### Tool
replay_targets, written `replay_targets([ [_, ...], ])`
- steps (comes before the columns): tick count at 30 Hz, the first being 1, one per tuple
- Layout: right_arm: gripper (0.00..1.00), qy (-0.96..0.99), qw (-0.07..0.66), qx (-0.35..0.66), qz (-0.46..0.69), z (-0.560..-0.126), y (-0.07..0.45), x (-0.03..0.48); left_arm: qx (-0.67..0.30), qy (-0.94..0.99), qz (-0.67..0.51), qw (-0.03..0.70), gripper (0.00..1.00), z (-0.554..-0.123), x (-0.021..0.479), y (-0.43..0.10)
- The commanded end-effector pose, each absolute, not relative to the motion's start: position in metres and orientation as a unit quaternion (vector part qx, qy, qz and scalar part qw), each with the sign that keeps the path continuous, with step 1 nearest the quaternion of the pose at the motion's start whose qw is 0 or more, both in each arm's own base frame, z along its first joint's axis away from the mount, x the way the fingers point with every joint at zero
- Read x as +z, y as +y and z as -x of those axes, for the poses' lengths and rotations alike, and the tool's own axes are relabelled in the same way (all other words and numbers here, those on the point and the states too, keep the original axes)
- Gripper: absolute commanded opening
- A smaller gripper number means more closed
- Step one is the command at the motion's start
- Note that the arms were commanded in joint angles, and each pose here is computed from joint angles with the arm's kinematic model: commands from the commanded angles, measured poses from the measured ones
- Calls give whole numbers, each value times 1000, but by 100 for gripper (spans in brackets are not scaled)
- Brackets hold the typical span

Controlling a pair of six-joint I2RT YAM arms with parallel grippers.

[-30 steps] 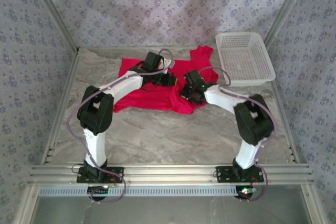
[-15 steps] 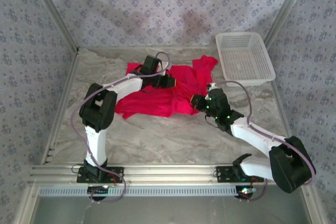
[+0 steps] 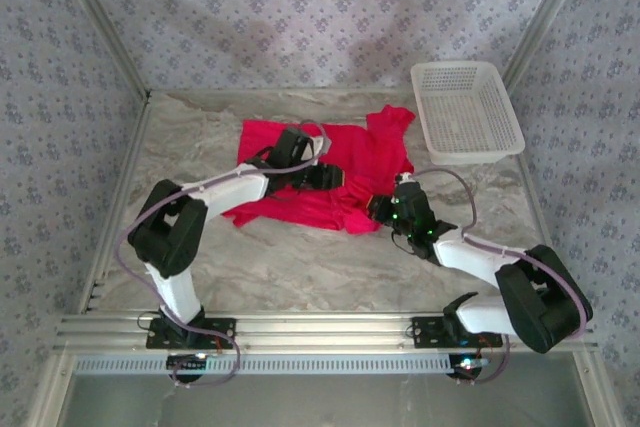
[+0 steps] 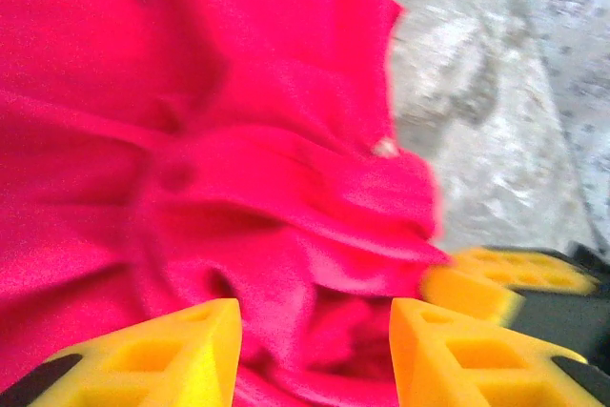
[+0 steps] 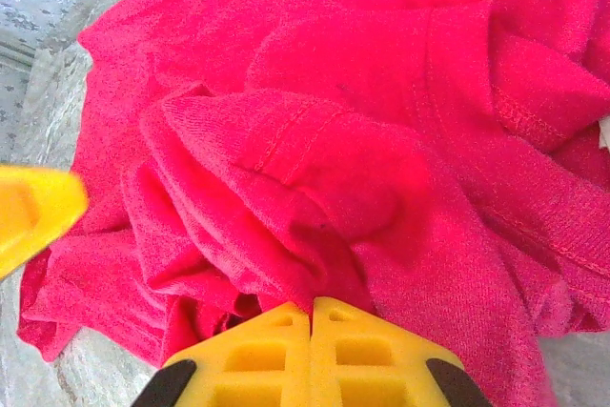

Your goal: Fold the inside-out t-shirt

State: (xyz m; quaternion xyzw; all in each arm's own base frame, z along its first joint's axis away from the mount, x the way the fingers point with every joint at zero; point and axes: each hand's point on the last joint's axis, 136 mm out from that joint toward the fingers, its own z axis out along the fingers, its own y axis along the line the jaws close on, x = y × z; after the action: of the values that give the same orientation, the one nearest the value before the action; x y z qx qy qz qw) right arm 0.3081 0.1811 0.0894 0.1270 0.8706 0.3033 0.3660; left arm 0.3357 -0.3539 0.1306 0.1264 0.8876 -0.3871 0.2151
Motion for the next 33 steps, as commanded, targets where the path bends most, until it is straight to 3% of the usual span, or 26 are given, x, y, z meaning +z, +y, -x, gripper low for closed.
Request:
replay_targets([
  [1,0,866,387,290,-131,-311,175,93,-412,887,-75,193,37,-323,133,-357],
  [4,0,864,388,291,-133,-312,175,96,-435,887,-40,150,37,-311,115,-365],
  [7,0,862,391,294,-132,-314,177,100,-435,891,-22,129,46,-313,100,-372],
  [11,0,861,393,296,-124,-312,180,103,-438,889,-11,133,55,-327,98,-384],
  [14,0,862,394,296,-122,-311,182,104,-434,891,-9,133,57,-336,96,-394],
  [16,0,863,392,294,-122,-309,182,102,-430,895,-6,120,48,-339,86,-398],
  [20,0,871,391,267,-132,-311,174,93,-431,895,-1,118,2,-346,88,-398],
  [25,0,873,392,185,-224,-328,124,58,-454,868,-57,191,0,-371,176,-398],
  [29,0,879,345,184,-274,-342,113,27,-525,810,-131,226,0,-360,254,-408],
  [33,0,885,328,202,-262,-351,132,30,-586,769,-165,196,0,-336,261,-413],
])
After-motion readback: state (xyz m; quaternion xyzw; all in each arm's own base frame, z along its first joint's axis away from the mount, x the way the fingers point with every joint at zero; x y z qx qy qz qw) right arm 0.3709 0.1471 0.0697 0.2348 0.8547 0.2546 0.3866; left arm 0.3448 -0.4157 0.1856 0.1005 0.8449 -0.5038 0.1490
